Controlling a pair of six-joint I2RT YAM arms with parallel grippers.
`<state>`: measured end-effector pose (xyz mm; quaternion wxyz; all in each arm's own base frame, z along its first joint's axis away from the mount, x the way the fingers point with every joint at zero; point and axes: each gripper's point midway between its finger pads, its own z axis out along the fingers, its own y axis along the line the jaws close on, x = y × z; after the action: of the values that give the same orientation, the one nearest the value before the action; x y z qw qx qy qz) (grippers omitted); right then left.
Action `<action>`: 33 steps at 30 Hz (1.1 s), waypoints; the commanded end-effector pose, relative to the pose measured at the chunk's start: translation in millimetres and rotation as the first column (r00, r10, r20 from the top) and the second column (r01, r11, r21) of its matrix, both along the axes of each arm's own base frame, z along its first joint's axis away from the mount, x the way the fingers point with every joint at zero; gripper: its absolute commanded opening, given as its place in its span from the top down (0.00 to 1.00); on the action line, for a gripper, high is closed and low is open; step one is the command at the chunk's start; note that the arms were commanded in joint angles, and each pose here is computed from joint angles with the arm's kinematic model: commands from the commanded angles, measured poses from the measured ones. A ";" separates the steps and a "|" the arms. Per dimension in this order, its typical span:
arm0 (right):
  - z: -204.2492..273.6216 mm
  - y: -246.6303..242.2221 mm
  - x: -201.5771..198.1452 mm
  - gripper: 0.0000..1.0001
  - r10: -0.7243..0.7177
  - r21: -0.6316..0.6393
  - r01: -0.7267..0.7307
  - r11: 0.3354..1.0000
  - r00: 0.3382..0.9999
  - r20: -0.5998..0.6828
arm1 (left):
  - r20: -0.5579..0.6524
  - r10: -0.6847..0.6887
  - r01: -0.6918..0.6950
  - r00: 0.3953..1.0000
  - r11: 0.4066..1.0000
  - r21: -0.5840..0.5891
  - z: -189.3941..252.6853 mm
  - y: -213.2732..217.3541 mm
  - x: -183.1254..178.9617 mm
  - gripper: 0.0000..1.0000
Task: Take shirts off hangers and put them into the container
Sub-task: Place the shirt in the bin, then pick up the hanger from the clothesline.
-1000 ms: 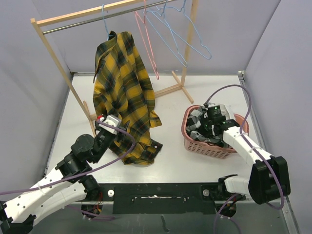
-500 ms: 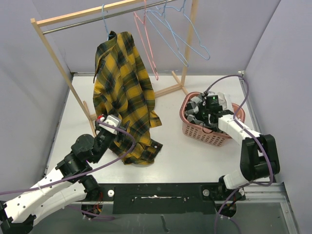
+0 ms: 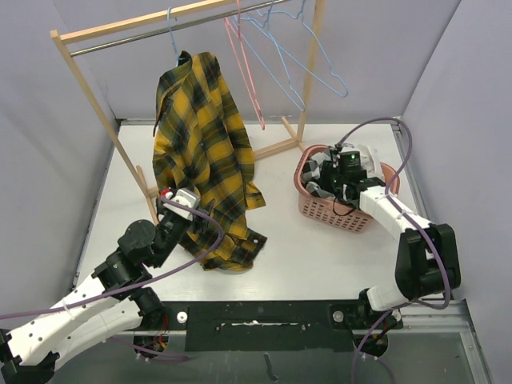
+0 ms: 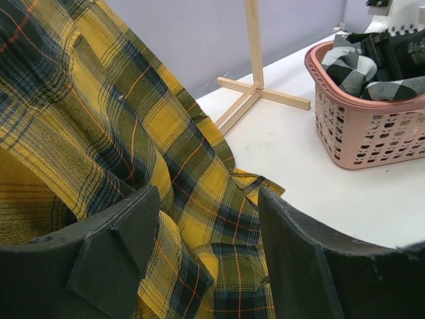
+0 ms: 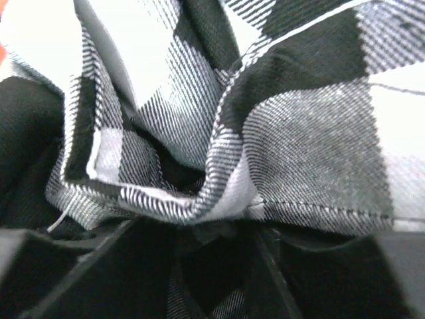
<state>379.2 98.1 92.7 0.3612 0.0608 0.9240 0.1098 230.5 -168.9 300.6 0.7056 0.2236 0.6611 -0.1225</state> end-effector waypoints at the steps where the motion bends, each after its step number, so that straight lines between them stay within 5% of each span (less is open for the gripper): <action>1: 16.7 -18.7 -44.2 0.55 0.002 -0.081 -0.009 0.997 0.996 -0.086 | 0.045 0.007 -0.005 0.999 0.998 -0.062 24.9 1.4 0.8 0.40; 11: 138.4 -23.4 -58.3 0.50 0.018 -0.090 -0.002 0.996 0.986 0.167 | 0.051 0.023 -0.020 0.998 0.997 -0.072 27.1 5.8 0.6 0.39; 19: 252.0 28.9 -98.5 0.50 0.209 -0.109 -0.182 0.977 0.906 0.368 | 0.063 0.041 -0.036 0.997 0.996 -0.084 29.0 10.5 0.8 0.39; 28: 350.6 156.1 -120.3 0.48 0.556 -0.305 -0.466 0.831 0.686 0.468 | 0.071 0.039 -0.032 0.997 0.995 -0.092 31.0 11.8 -0.9 0.39; 33: 394.1 218.0 -118.4 0.42 0.631 -0.311 -0.565 0.764 0.553 0.545 | 0.068 0.030 -0.024 0.997 0.996 -0.083 29.9 9.8 -0.5 0.40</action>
<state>254.0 292.5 474.5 0.5758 -0.2720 0.7423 0.2085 229.9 -160.5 310.5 0.7188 0.2055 0.6530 -0.1211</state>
